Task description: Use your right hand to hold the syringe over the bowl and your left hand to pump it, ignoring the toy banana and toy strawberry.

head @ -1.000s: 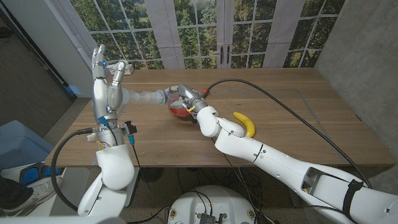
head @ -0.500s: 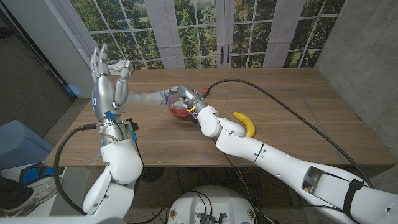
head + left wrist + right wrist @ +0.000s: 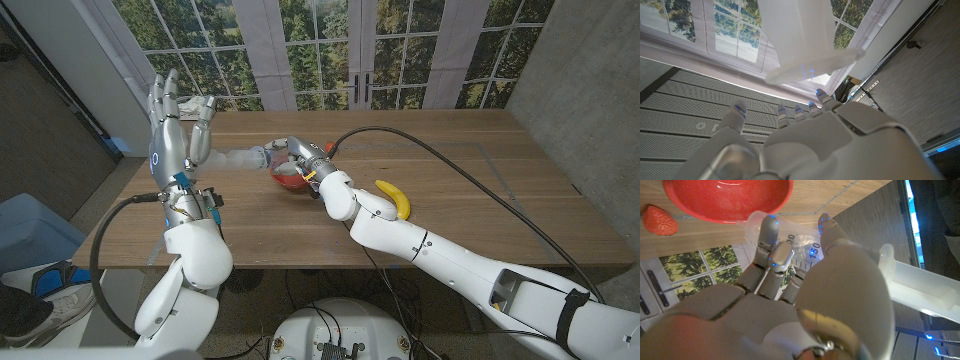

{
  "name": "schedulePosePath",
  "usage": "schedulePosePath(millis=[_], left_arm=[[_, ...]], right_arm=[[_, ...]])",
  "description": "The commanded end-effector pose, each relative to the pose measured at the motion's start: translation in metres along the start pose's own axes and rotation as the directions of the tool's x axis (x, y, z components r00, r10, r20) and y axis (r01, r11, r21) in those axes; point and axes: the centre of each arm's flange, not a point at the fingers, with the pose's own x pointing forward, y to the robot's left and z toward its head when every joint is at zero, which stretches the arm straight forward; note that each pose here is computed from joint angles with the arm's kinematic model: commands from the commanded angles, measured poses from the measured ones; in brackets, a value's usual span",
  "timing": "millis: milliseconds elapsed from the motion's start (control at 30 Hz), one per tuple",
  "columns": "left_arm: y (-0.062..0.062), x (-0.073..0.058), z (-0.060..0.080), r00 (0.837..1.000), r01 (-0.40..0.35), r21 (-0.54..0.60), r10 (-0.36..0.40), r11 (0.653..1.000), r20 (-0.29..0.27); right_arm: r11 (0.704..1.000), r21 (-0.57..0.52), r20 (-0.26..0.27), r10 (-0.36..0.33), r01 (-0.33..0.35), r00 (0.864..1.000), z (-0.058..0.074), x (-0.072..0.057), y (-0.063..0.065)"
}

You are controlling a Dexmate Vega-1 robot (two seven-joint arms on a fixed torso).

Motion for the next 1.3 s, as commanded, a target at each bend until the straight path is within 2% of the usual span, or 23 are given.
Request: schedulePosePath(millis=[33,267,433,667,800,867,1067,1300], left_arm=[[-0.008,0.003,0.002,1.000,-0.007,0.090,0.008,0.996,-0.004],[-0.014,0.006,0.001,0.999,-0.038,0.150,0.038,0.988,0.000],[-0.017,0.011,-0.002,0.999,-0.040,0.144,0.038,0.989,0.018],[-0.022,0.020,-0.012,1.000,-0.022,0.127,0.023,0.992,-0.005],[-0.025,0.023,-0.013,1.000,-0.013,0.138,0.011,0.990,0.014],[-0.027,0.024,-0.015,0.999,-0.008,0.131,0.002,0.991,0.044],[-0.031,0.027,-0.016,0.999,-0.003,0.141,-0.002,0.990,0.033],[-0.035,0.029,-0.014,1.000,-0.019,0.217,0.014,0.976,0.026]], right_arm=[[1.000,0.004,-0.008,0.020,-0.020,1.000,0.001,0.000,0.001],[1.000,0.003,0.006,0.018,-0.018,1.000,0.003,-0.001,0.000],[1.000,0.000,0.007,0.019,-0.019,1.000,0.004,-0.002,-0.001],[1.000,0.009,0.023,0.014,-0.014,1.000,0.003,-0.004,-0.004],[1.000,0.006,0.020,0.020,-0.020,1.000,0.002,-0.003,-0.005],[1.000,0.006,0.021,0.019,-0.020,1.000,0.002,-0.003,-0.005],[1.000,0.005,0.034,0.019,-0.019,0.999,0.002,-0.003,-0.005],[1.000,0.007,0.045,0.025,-0.026,0.999,0.003,-0.002,-0.005]])
